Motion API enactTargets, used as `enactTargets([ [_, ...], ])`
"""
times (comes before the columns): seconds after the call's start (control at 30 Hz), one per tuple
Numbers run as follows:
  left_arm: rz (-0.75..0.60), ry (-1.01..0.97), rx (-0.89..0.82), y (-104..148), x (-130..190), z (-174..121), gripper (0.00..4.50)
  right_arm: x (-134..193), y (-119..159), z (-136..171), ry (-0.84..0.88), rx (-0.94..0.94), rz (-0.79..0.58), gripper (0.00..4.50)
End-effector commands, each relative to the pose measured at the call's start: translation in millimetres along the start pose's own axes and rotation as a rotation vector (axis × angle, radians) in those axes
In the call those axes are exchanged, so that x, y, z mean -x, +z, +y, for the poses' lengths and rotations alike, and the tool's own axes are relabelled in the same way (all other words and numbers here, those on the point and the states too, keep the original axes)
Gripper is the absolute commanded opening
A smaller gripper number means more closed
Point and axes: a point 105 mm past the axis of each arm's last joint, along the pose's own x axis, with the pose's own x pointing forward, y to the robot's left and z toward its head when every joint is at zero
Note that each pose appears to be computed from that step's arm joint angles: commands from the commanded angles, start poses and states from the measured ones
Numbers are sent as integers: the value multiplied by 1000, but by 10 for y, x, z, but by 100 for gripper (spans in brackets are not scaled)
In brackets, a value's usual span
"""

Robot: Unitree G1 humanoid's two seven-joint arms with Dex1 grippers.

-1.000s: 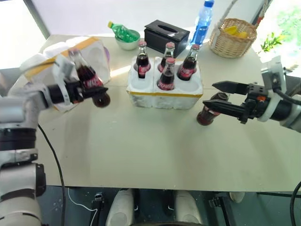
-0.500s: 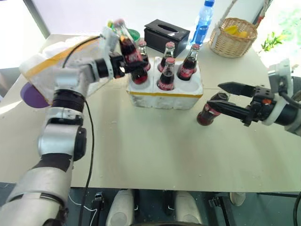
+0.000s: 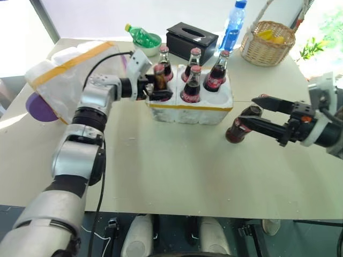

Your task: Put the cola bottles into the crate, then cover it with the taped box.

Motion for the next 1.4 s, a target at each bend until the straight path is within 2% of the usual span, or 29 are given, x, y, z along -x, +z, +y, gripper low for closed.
enactTargets([
  [0.03, -130, -44, -8, 458, 501, 16, 443, 228, 106, 75, -26, 37, 1, 450],
  [0.1, -136, -108, 14, 577, 756, -88, 443, 341, -9, 48, -81, 23, 54, 450],
  [0.17, -131, -230, 0, 677, 997, -346, 443, 443, -147, -28, -172, 1, 85, 450],
  [0.23, -110, -292, -9, 712, 1098, -546, 443, 496, -240, -118, -264, -16, 83, 450],
  [0.37, -34, -284, -53, 555, 976, -749, 443, 440, -459, -317, -438, -83, 34, 450],
  [0.57, -17, -273, -74, 374, 788, -870, 443, 146, -894, -357, -485, -188, -3, 450],
  [0.67, -13, -267, -80, 354, 759, -884, 443, 57, -990, -405, -493, -195, -9, 450],
  [1.13, -26, -221, -90, 388, 808, -870, 443, -499, -1061, -748, -467, -216, -71, 450],
  [1.23, -27, -207, -91, 393, 815, -862, 450, -515, -974, -821, -468, -202, -101, 360],
  [1.3, -31, -196, -90, 402, 830, -858, 450, -461, -800, -787, -438, -173, -142, 279],
  [1.4, -41, -168, -81, 410, 870, -836, 450, -369, -323, -674, -367, -85, -233, 283],
])
